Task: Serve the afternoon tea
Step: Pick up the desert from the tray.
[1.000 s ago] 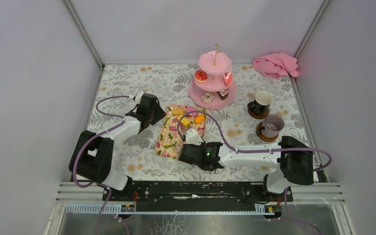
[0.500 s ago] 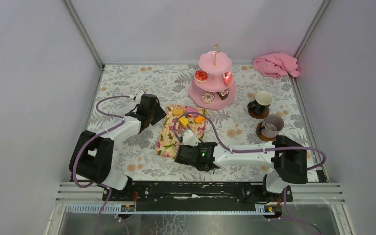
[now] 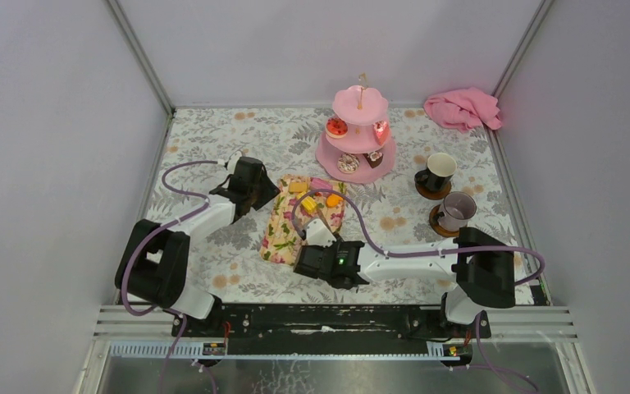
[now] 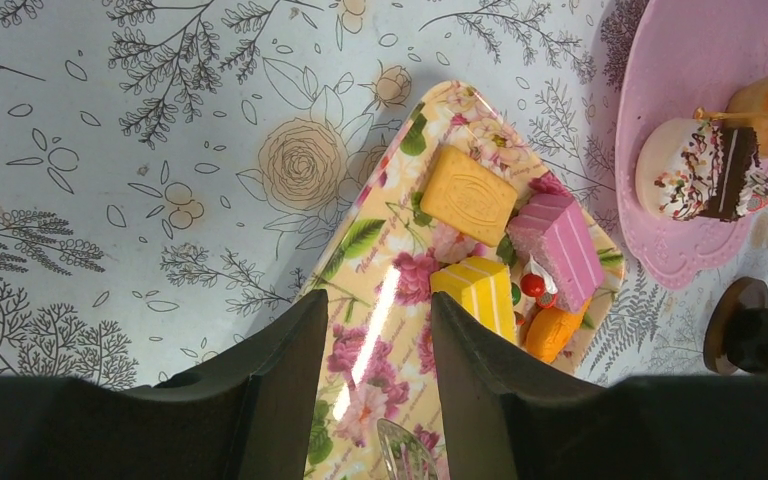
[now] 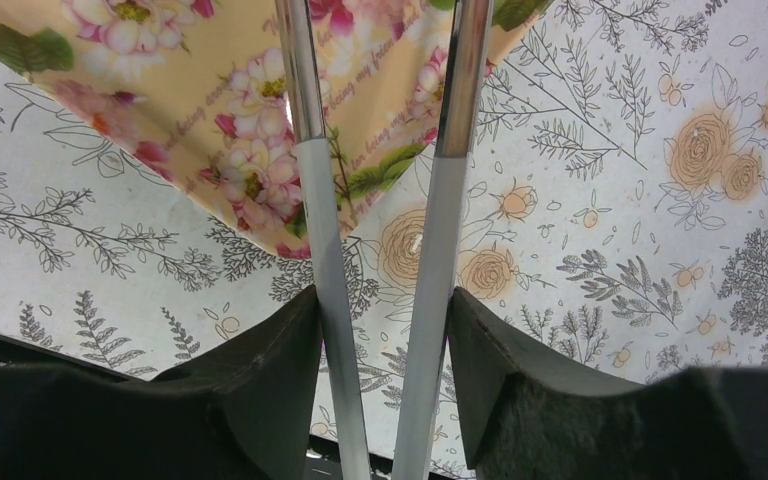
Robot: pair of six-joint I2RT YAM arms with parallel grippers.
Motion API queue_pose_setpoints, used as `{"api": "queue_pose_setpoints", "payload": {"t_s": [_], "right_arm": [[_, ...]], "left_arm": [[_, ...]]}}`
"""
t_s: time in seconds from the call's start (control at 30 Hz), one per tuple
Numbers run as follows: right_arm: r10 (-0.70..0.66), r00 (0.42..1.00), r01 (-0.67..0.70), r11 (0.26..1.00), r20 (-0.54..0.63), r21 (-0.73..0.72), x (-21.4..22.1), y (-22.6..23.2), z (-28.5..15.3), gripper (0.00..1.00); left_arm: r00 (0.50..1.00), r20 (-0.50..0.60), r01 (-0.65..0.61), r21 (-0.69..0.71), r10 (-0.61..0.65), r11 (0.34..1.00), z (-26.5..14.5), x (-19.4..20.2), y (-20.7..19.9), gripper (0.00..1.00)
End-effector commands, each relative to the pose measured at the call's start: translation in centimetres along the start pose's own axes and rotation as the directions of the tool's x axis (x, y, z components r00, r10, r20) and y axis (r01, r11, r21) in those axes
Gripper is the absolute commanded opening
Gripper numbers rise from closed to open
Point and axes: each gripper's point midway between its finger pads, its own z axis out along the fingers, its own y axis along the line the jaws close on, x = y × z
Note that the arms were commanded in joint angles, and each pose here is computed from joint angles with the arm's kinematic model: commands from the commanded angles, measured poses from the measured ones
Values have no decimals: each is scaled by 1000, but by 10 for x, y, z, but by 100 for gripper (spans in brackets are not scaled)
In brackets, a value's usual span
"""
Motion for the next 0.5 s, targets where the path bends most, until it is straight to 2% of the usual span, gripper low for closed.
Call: {"api": "queue_pose_setpoints", "payload": {"t_s": [0.0,0.3,0.47], "right_arm": [[33,998,-35,999,56,28,-14,0,-1,54],[20,999,-24,993,30,118,-12,-12,0,54],[-9,999,4,994,39,112,-19,-8,3,54]], "left_arm": [[999,36,-11,53,9,999,-6,-9,-10,50],[1000,29,-4,62,2,998,-6,-8,-13,50],[999,33,-4,65,2,998,-6,-9,-14,50]]}}
